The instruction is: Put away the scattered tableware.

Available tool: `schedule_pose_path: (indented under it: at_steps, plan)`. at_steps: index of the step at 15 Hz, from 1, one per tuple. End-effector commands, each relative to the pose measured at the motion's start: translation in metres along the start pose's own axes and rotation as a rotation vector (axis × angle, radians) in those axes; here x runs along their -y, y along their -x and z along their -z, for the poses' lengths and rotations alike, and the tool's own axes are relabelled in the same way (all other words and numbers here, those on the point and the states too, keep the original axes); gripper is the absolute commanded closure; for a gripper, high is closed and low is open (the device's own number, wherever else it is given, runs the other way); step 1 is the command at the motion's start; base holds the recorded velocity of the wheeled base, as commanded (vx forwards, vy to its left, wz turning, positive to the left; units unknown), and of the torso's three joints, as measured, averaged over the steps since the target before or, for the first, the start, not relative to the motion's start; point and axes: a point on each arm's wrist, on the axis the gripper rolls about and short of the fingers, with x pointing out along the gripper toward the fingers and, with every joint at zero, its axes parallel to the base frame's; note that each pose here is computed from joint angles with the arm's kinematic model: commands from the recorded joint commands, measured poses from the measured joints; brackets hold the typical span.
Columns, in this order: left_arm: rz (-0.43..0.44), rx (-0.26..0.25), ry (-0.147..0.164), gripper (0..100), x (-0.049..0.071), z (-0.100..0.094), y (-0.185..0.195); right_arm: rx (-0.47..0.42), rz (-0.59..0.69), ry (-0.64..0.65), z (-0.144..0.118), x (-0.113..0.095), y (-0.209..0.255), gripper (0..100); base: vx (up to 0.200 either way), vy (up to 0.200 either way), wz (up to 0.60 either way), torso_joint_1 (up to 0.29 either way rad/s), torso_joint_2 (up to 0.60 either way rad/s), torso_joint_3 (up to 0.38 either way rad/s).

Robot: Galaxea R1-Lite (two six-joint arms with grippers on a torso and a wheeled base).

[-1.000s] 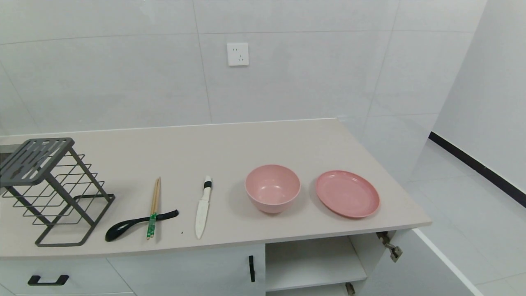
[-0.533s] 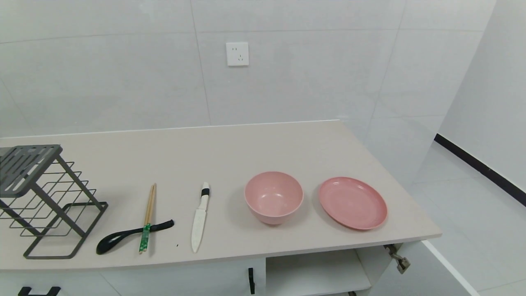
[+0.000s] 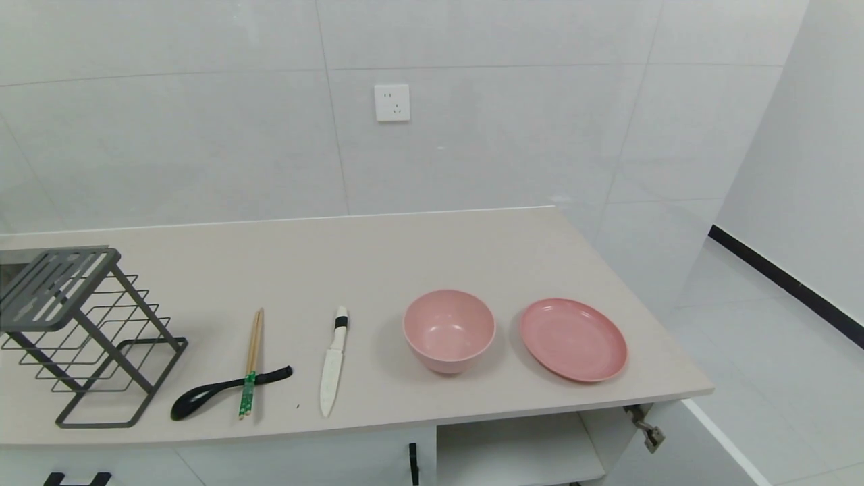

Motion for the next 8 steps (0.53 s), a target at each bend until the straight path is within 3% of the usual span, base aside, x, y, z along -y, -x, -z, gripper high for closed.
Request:
schedule_pose_path:
  at_steps: [1, 4, 8]
  plan:
    - [0.001, 0.001, -0.002, 0, 0.0000, -0.0003, -0.0001, 0.000, 0.000, 0.000, 0.0000, 0.0000, 0.0000, 0, 0.000, 0.000, 0.00, 0.300, -0.56, -0.281]
    - [0.001, 0.001, 0.001, 0, 0.0000, -0.0003, -0.0001, 0.000, 0.000, 0.000, 0.0000, 0.0000, 0.0000, 0, 0.000, 0.000, 0.00, 0.206, -0.39, -0.193]
    - [0.001, 0.002, 0.001, 0, 0.0000, -0.0004, -0.0001, -0.004, 0.000, -0.011, 0.0003, 0.0000, 0.0000, 0, 0.000, 0.000, 0.00, 0.008, -0.02, -0.009]
